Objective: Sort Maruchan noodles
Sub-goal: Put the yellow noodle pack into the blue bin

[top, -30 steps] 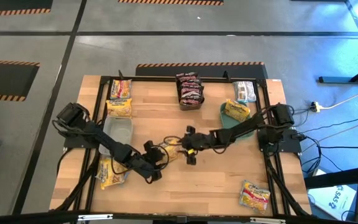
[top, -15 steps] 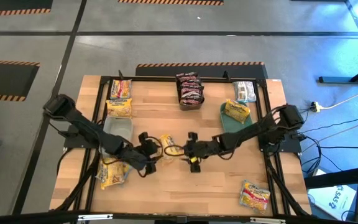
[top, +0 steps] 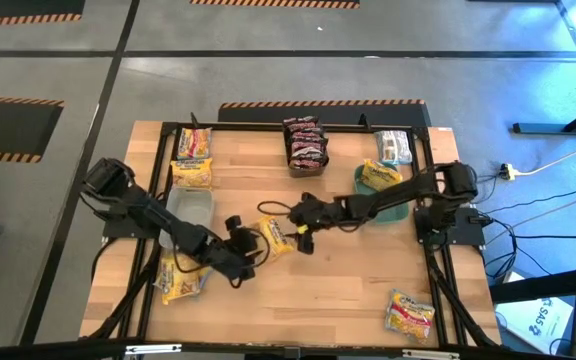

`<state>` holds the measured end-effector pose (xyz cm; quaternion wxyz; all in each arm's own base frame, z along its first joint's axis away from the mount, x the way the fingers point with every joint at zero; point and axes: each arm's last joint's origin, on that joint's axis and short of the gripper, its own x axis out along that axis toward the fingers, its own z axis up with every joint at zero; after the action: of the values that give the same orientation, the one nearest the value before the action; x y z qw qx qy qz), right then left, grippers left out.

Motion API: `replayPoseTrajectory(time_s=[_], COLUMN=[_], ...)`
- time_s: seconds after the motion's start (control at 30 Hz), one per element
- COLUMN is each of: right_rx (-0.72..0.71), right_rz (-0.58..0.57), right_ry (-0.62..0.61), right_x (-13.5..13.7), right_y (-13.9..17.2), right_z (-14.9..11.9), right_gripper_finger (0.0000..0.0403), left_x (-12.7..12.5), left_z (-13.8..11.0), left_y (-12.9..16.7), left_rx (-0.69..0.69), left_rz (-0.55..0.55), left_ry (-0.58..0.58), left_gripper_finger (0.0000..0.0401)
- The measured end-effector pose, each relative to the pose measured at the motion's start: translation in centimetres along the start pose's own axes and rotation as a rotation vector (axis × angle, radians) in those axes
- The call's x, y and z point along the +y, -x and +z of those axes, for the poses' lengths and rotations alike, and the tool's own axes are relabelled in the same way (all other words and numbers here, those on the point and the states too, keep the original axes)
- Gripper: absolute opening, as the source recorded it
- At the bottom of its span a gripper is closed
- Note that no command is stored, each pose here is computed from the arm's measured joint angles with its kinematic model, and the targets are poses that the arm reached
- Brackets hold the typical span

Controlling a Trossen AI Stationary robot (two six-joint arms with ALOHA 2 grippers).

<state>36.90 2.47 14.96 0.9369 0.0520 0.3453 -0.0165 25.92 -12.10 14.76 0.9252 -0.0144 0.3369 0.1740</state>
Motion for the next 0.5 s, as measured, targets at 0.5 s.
replayPoseTrajectory(time_s=[0.5], right_rx=[0.111], right_rz=[0.265], right_ry=[-0.401], right_x=[-4.3], right_y=[0.5], right_z=[0.3], right_gripper_finger=[0.0332], left_x=[1.4], left_z=[-1.1], left_y=[-1.3], left_rx=[-0.083], left_rz=[-0.090], left_ry=[-0.021], left_gripper_finger=[0.0202])
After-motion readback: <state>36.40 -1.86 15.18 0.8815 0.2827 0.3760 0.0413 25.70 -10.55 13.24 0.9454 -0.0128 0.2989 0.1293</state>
